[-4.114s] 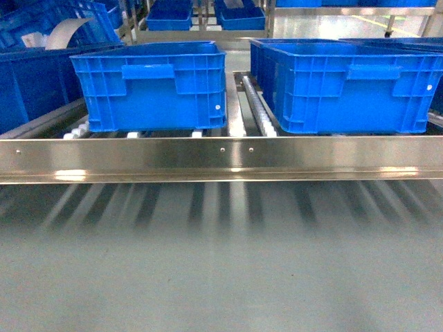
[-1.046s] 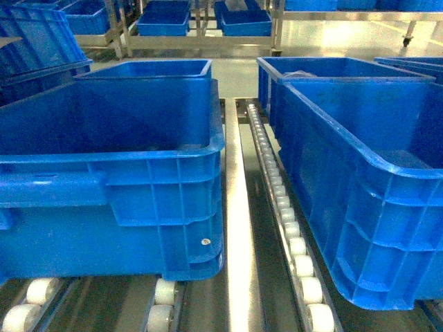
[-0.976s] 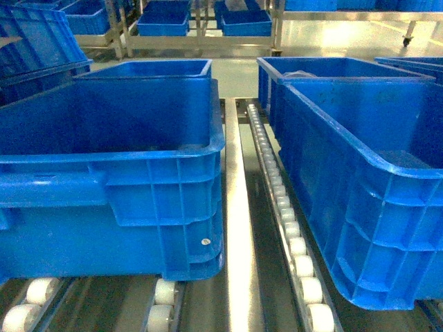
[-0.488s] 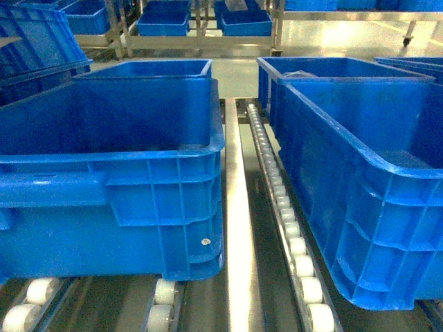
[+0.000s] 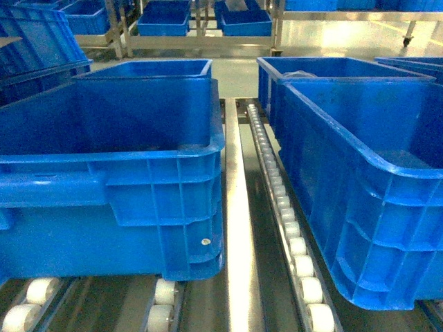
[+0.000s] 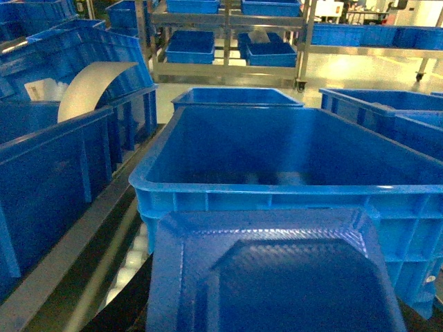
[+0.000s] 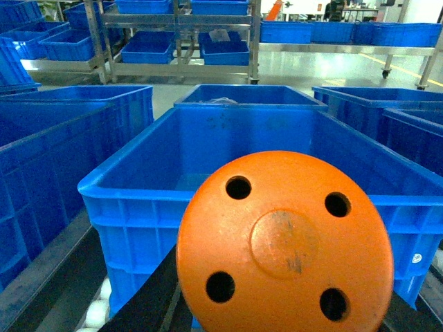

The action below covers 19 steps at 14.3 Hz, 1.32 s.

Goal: Sort blue parts and orange caps into right shelf containers

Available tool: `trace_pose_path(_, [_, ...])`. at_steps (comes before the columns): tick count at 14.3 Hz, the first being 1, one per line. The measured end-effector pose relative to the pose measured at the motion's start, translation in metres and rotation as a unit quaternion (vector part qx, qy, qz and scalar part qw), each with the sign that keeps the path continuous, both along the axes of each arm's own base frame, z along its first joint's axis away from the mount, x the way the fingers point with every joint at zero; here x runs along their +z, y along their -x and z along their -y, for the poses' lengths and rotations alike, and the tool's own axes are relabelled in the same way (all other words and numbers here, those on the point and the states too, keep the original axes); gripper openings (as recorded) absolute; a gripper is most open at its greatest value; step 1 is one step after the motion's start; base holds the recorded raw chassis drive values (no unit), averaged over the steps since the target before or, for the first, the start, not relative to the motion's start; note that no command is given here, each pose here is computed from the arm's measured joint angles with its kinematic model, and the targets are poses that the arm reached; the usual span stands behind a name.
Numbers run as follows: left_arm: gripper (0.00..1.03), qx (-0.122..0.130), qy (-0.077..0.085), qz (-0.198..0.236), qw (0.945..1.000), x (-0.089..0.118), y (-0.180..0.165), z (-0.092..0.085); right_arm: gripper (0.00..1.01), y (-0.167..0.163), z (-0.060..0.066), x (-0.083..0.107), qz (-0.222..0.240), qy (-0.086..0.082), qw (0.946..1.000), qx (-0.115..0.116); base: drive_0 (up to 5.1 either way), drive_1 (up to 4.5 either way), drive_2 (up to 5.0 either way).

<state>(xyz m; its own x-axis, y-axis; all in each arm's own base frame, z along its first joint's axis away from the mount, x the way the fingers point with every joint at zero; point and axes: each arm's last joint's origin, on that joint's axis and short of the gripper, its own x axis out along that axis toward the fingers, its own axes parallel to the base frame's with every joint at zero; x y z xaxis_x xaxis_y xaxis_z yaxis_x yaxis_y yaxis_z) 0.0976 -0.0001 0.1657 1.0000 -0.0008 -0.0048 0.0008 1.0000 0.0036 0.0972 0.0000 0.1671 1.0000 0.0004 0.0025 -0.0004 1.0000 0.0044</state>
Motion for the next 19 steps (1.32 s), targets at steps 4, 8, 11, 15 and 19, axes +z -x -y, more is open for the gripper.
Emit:
trace_pose_path(4, [0.43,0.0,0.0,0.0,1.0,0.0,0.0,0.0,0.43,0.0,0.0,0.0,0.0,0.0,1.0,0.0,0.0,0.0,0.0])
trace_pose_path(8, [0.43,0.0,0.0,0.0,1.0,0.0,0.0,0.0,0.43,0.0,0.0,0.0,0.0,0.0,1.0,0.0,0.0,0.0,0.0])
trace_pose_path(11, [0.43,0.007,0.005,0.02,0.9998,0.003,0.001,0.0,0.43,0.0,0.0,0.002,0.012,0.006,0.9998,-0.017,0.0,0.0,0.0])
trace_pose_path(15, [0.43,0.024,0.023,0.074,0.9967,0.015,0.0,0.003,0.43,-0.002,-0.009,0.01,0.037,0.006,0.9973,-0.064,0.0,0.0,0.0])
trace_pose_path(19, [0.43,0.003,0.013,0.131,0.9913,0.066,-0.07,0.014,0.43,-0.062,-0.002,0.073,0.113,0.017,0.9928,-0.037,0.0,0.0,0.0])
